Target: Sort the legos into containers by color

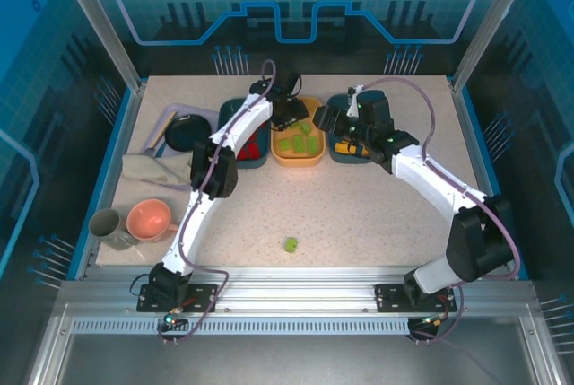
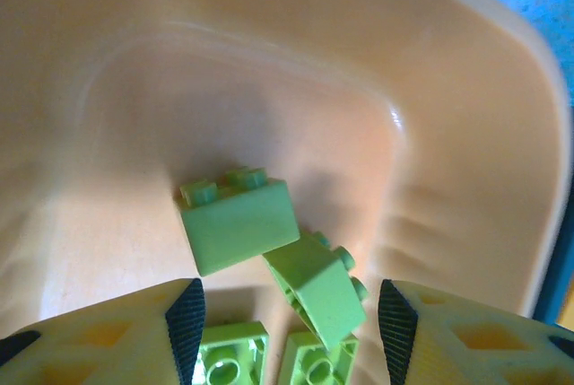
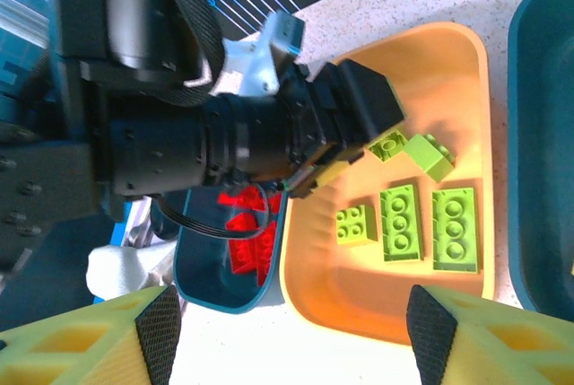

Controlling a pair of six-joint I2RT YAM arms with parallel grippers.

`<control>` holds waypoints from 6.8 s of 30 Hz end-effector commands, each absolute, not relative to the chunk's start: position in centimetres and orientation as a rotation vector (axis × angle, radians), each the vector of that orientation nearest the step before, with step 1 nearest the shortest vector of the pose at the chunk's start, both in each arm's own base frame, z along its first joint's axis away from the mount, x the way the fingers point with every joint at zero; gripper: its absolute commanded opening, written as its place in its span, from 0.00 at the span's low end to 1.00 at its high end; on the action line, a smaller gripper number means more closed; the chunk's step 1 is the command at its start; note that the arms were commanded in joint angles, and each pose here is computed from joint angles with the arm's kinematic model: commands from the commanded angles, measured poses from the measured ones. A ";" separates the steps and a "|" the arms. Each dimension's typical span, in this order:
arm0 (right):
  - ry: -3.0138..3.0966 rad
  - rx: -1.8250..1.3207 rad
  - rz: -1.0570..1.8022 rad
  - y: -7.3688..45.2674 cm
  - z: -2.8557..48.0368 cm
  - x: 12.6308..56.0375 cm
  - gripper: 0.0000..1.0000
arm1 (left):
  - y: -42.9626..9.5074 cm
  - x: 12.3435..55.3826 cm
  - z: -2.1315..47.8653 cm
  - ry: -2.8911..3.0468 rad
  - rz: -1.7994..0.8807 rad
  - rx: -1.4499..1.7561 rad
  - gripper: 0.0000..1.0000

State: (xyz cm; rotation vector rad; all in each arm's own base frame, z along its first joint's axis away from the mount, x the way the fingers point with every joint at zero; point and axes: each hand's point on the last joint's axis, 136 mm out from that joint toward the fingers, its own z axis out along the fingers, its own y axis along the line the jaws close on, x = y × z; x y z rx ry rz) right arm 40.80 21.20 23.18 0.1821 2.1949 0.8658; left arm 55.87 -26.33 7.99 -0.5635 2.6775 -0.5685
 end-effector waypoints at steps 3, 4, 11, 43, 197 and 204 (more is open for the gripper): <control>2.164 0.055 0.834 20.6 26.9 38.3 0.70 | -25.8 53.7 18.8 2.569 -0.658 -0.539 0.57; 2.168 0.021 0.818 20.6 27.2 37.5 0.70 | -25.7 52.8 20.0 2.565 -0.655 -0.522 0.57; 2.277 -0.319 0.686 22.2 25.7 29.5 0.69 | -22.8 42.4 20.6 2.668 -0.581 -0.487 0.60; 3.020 0.231 0.217 32.0 4.7 13.9 0.62 | -13.1 7.3 19.1 2.688 -1.118 -0.241 0.75; 1.952 -0.062 -0.043 1.5 9.5 39.5 1.00 | 1.0 39.8 9.8 1.977 0.042 -0.177 0.99; 1.951 -0.077 -0.071 1.8 9.5 39.6 1.00 | 1.4 39.3 9.1 1.945 0.038 -0.199 0.99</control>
